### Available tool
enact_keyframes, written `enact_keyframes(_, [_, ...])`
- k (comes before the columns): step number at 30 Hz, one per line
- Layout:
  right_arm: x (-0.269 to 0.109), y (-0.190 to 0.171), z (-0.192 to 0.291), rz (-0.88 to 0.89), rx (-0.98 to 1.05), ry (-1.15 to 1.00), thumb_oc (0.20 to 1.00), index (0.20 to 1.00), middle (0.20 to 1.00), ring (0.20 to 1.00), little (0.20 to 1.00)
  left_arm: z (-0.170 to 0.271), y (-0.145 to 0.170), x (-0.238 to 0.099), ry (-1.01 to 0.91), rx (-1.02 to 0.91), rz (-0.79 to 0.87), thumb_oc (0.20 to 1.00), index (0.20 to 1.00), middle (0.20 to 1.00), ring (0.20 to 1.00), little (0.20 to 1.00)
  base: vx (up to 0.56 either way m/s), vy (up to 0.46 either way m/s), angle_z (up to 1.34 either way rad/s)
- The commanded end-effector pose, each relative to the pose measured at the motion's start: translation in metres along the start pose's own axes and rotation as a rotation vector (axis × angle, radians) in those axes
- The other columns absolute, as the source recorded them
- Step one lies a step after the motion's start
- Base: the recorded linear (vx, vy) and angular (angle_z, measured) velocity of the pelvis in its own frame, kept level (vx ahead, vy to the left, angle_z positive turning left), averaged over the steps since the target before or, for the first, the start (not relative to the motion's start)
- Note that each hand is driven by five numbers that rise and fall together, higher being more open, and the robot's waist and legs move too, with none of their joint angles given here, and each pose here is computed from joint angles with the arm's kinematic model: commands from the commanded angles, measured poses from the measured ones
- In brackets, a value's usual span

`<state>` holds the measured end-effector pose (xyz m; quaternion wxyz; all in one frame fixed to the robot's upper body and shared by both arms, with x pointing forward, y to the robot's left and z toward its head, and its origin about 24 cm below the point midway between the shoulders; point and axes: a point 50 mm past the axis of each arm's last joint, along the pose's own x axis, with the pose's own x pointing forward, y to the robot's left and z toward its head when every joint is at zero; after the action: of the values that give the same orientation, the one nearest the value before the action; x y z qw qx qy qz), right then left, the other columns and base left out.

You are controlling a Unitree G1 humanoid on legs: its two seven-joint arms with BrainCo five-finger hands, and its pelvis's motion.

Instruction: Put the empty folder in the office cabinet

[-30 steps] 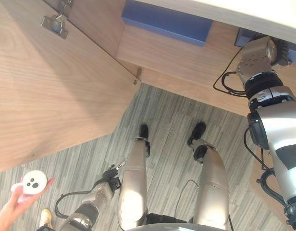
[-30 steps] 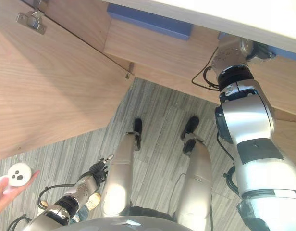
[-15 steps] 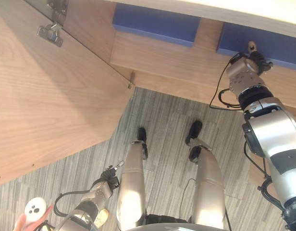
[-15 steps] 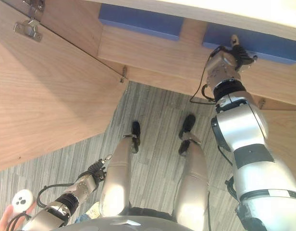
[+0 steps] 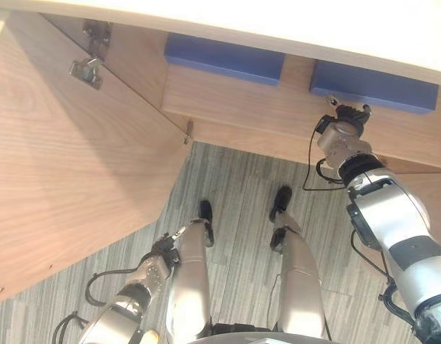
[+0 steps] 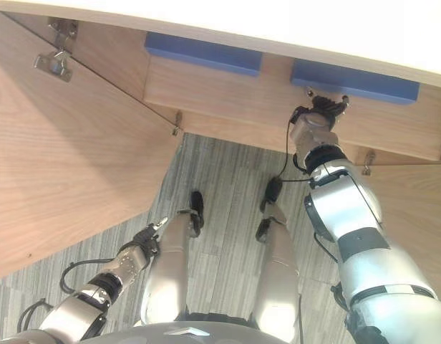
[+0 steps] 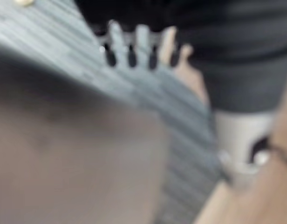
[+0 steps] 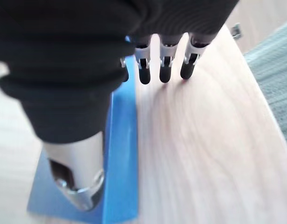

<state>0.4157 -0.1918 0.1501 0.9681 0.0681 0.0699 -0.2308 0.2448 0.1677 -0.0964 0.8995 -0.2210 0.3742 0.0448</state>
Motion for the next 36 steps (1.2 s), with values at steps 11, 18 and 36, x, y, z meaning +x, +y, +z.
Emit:
enact_keyframes(11, [-0.028,-0.061,-0.111,0.317,-0.459,-0.03,1.0,1.0,1.0,1.0,1.0,0.015,-0.007,0.0,-0.141,0.023,0.04,1.0,1.0,1.0,1.0,1.0,-0.11,0.125,-0.12])
enact_keyframes(18, [-0.067,-0.118,-0.178,0.353,-0.526,0.098,1.0,1.0,1.0,1.0,1.0,-0.004,0.022,-0.013,-0.163,0.114,0.042,1.0,1.0,1.0,1.0,1.0,-0.12,0.032,-0.09])
enact_keyframes(36, [-0.115,-0.183,-0.239,-0.052,-0.255,0.364,1.0,1.0,1.0,1.0,1.0,-0.06,0.078,-0.054,-0.122,0.32,-0.018,1.0,1.0,1.0,1.0,1.0,-0.14,0.128,-0.11])
